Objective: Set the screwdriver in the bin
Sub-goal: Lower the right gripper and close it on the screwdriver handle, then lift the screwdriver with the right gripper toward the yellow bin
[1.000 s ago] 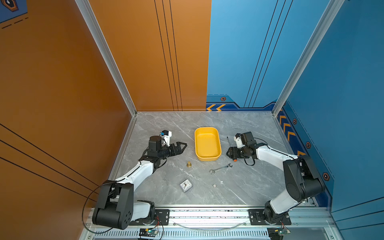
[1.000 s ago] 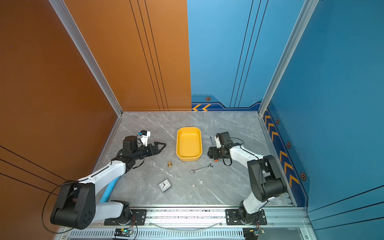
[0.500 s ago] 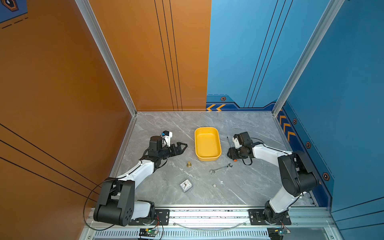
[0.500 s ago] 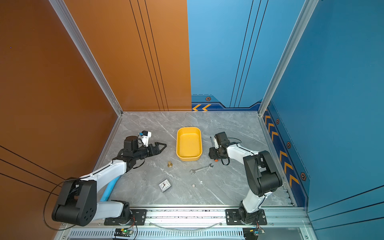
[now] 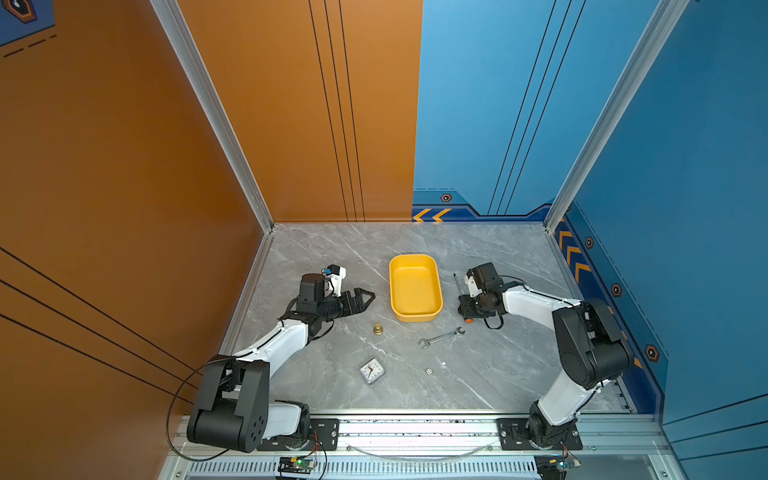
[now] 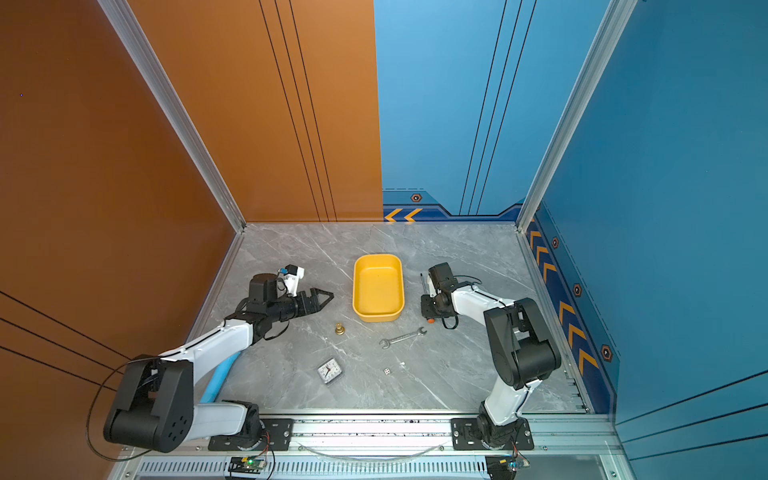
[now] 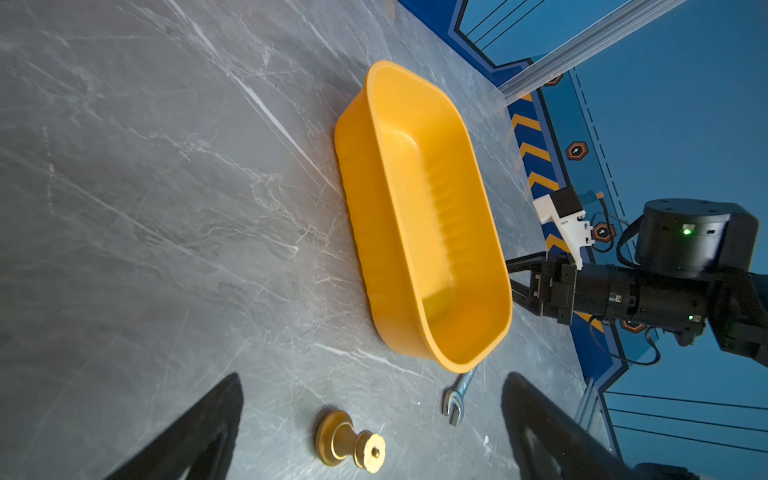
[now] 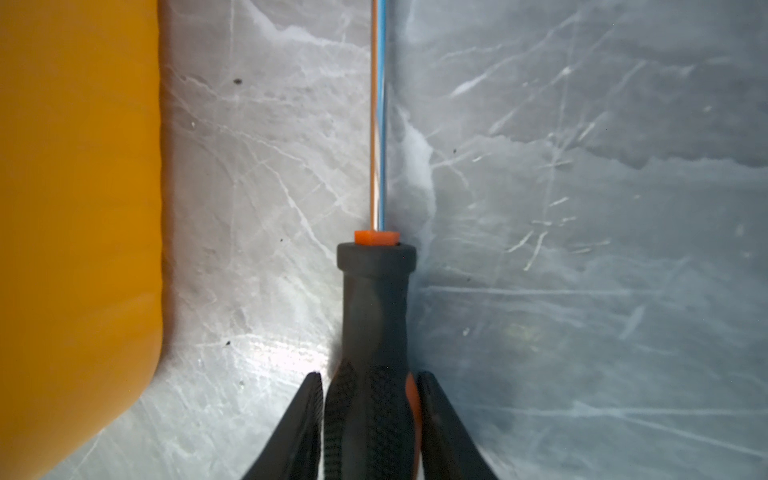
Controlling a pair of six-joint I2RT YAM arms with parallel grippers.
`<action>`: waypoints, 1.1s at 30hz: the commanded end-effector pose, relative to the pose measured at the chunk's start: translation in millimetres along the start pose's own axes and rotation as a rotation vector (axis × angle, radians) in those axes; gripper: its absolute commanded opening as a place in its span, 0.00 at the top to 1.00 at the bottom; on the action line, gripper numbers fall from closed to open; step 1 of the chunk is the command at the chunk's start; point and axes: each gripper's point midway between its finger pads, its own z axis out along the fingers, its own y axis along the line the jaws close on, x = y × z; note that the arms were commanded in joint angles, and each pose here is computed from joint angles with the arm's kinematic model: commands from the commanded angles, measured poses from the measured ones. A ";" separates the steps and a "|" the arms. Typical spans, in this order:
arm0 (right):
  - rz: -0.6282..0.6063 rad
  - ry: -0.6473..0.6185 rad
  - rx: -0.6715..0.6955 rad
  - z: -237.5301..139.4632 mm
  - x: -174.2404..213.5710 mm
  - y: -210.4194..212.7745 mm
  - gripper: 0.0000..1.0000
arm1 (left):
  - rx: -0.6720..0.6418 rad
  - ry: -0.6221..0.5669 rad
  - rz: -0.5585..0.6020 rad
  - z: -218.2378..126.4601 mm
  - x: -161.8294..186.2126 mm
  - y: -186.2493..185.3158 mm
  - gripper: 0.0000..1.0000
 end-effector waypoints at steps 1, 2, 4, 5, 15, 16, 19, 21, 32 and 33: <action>0.006 0.049 0.026 3.2 8.9 -3.2 0.70 | -0.009 -0.001 0.040 -7.6 -4.6 -4.3 0.02; 0.008 0.051 0.027 3.1 9.2 -3.6 0.72 | -0.009 -0.002 0.041 -8.6 -4.4 -4.5 0.02; 0.010 0.052 0.024 3.4 9.3 -3.1 0.75 | -0.013 -0.004 0.041 -9.3 -4.2 -3.2 0.02; 0.010 0.053 0.022 3.5 9.5 -2.8 0.77 | -0.011 -0.004 0.040 -9.2 -4.1 -3.6 0.02; 0.051 0.038 0.007 -4.6 5.9 -3.3 1.00 | -0.002 -0.001 0.038 -9.7 -3.2 -4.8 0.02; 0.059 0.032 -0.001 -7.1 4.6 -2.5 1.00 | -0.002 -0.001 0.036 -9.7 -3.2 -4.9 0.02; 0.084 0.002 -0.022 -17.9 -1.5 -0.4 1.00 | -0.001 -0.001 0.037 -10.0 -3.2 -5.4 0.02; 0.096 -0.030 -0.040 -28.5 -7.5 2.0 1.00 | -0.001 -0.001 0.035 -10.0 -2.8 -4.9 0.02; 0.205 -0.266 -0.236 -111.5 -46.1 36.7 1.00 | 0.005 -0.013 0.036 -12.6 -4.2 -7.7 0.02; 0.225 -0.301 -0.267 -120.9 -51.3 43.3 1.00 | 0.007 -0.015 0.034 -12.5 -4.7 -8.4 0.02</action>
